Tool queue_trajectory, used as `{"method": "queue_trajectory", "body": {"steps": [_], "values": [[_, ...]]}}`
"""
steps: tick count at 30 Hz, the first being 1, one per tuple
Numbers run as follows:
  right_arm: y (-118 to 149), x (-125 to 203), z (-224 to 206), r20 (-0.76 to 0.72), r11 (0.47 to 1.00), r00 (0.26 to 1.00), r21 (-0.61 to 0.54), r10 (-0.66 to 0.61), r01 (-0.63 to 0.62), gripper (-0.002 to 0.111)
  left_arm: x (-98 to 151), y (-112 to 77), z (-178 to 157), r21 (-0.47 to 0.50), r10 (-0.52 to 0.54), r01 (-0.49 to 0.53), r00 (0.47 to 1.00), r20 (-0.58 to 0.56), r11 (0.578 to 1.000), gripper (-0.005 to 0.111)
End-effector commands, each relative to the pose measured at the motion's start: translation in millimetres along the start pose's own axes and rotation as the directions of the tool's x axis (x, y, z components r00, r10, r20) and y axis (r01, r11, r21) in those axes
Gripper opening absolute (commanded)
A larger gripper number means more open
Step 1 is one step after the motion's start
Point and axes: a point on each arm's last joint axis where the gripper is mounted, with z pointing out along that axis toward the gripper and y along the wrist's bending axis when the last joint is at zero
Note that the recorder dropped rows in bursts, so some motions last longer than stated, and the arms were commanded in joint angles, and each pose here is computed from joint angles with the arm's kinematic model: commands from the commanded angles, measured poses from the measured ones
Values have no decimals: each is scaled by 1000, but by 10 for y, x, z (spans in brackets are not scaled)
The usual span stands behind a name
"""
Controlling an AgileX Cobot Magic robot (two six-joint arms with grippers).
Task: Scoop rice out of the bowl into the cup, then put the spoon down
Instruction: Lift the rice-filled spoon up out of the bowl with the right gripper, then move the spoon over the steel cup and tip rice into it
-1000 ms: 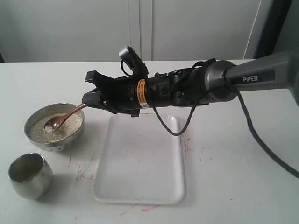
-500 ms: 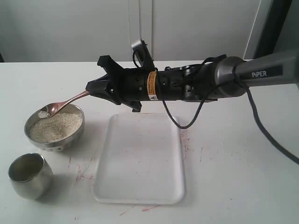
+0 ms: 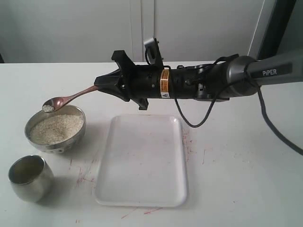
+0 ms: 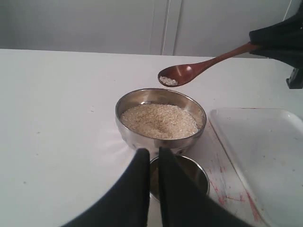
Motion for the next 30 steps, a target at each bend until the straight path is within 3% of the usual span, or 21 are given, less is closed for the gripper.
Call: {"method": "queue_trajectory", "body": {"steps": [1, 17, 30], "values": [[6, -31, -58, -2, 999, 1000, -46, 22, -22, 0, -11, -3, -4, 1, -11, 11, 1000, 4, 1000, 14], [-101, 62, -141, -87, 983, 993, -163, 75, -88, 0, -11, -3, -4, 1, -11, 11, 1000, 4, 1000, 14], [-166, 243, -176, -226, 989, 974, -135, 21, -53, 0, -11, -3, -4, 1, -11, 11, 1000, 4, 1000, 14]]}}
